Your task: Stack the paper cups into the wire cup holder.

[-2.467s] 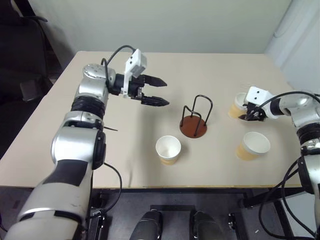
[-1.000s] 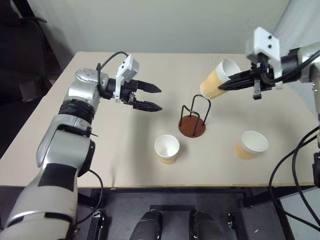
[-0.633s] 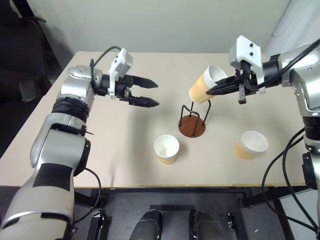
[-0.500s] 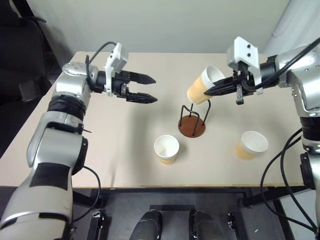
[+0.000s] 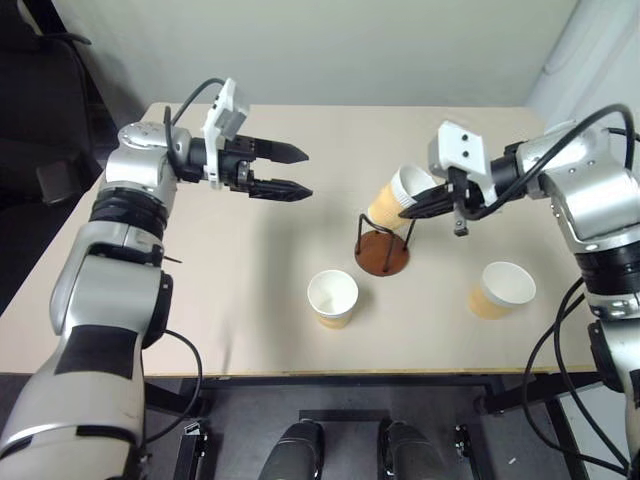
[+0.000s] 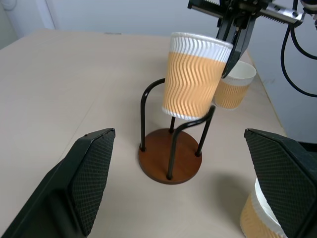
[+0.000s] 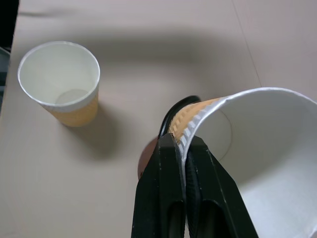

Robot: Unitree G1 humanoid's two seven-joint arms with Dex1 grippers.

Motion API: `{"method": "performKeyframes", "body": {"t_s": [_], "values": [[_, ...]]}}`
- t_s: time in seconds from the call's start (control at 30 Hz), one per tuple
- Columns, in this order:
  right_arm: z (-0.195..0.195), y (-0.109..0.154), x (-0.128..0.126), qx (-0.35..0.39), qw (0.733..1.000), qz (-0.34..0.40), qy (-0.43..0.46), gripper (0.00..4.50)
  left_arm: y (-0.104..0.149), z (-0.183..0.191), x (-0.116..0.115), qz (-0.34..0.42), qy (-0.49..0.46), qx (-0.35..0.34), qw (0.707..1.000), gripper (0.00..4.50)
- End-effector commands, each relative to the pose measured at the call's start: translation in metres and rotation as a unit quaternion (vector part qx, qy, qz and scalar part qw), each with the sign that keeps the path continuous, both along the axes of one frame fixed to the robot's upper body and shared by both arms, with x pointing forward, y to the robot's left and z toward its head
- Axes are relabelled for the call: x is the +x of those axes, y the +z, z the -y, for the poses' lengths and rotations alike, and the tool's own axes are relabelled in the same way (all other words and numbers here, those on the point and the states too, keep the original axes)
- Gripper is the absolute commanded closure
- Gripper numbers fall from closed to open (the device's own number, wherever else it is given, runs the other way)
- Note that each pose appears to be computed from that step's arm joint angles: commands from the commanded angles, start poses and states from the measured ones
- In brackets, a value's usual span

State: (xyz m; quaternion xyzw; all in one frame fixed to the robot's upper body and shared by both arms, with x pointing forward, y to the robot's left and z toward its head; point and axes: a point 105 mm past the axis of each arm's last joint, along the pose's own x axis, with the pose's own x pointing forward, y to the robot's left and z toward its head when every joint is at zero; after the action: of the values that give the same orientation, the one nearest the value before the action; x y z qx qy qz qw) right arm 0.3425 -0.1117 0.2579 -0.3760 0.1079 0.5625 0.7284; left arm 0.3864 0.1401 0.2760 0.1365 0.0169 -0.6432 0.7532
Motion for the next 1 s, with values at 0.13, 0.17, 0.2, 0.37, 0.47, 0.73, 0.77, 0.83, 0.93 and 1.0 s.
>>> {"method": "performKeyframes", "body": {"t_s": [0.13, 0.17, 0.2, 0.37, 0.47, 0.73, 0.77, 0.83, 0.93, 1.0], "values": [[0.003, 0.006, 0.0, -0.019, 0.999, 0.028, 0.005, 4.46, 0.017, 0.001, -0.006, 0.023, -0.021, -0.006, 0.999, 0.0], [0.003, 0.006, 0.0, -0.019, 0.999, 0.028, 0.005, 4.46, 0.017, 0.001, -0.006, 0.023, -0.021, -0.006, 1.0, 0.0], [0.003, 0.006, 0.001, -0.019, 0.999, 0.029, 0.005, 4.46, 0.017, 0.001, -0.006, 0.023, -0.021, -0.006, 1.0, 0.0], [0.001, 0.007, 0.0, -0.013, 1.0, 0.023, 0.005, 4.09, 0.016, 0.002, -0.006, 0.022, -0.021, -0.006, 1.0, 0.0], [-0.002, 0.009, 0.001, -0.002, 1.0, 0.025, 0.003, 3.19, 0.015, 0.002, -0.006, 0.021, -0.021, -0.007, 1.0, 0.0], [-0.005, 0.022, 0.0, 0.035, 0.999, 0.03, -0.005, 1.12, 0.013, 0.003, -0.005, 0.018, -0.023, -0.007, 1.0, 0.0], [-0.004, 0.025, 0.0, 0.04, 0.999, 0.034, -0.008, 1.12, 0.012, 0.003, -0.005, 0.017, -0.023, -0.005, 1.0, 0.0], [0.0, 0.033, -0.003, 0.045, 0.998, 0.04, -0.013, 1.12, 0.011, 0.003, -0.005, 0.013, -0.021, -0.001, 1.0, 0.0], [0.01, 0.038, -0.013, 0.041, 0.998, 0.037, -0.018, 1.12, 0.009, 0.002, -0.004, 0.012, -0.017, 0.005, 1.0, 0.0], [0.02, 0.036, -0.022, 0.03, 0.999, 0.029, -0.022, 1.12, 0.008, 0.001, -0.003, 0.016, -0.012, 0.012, 1.0, 0.0]]}}
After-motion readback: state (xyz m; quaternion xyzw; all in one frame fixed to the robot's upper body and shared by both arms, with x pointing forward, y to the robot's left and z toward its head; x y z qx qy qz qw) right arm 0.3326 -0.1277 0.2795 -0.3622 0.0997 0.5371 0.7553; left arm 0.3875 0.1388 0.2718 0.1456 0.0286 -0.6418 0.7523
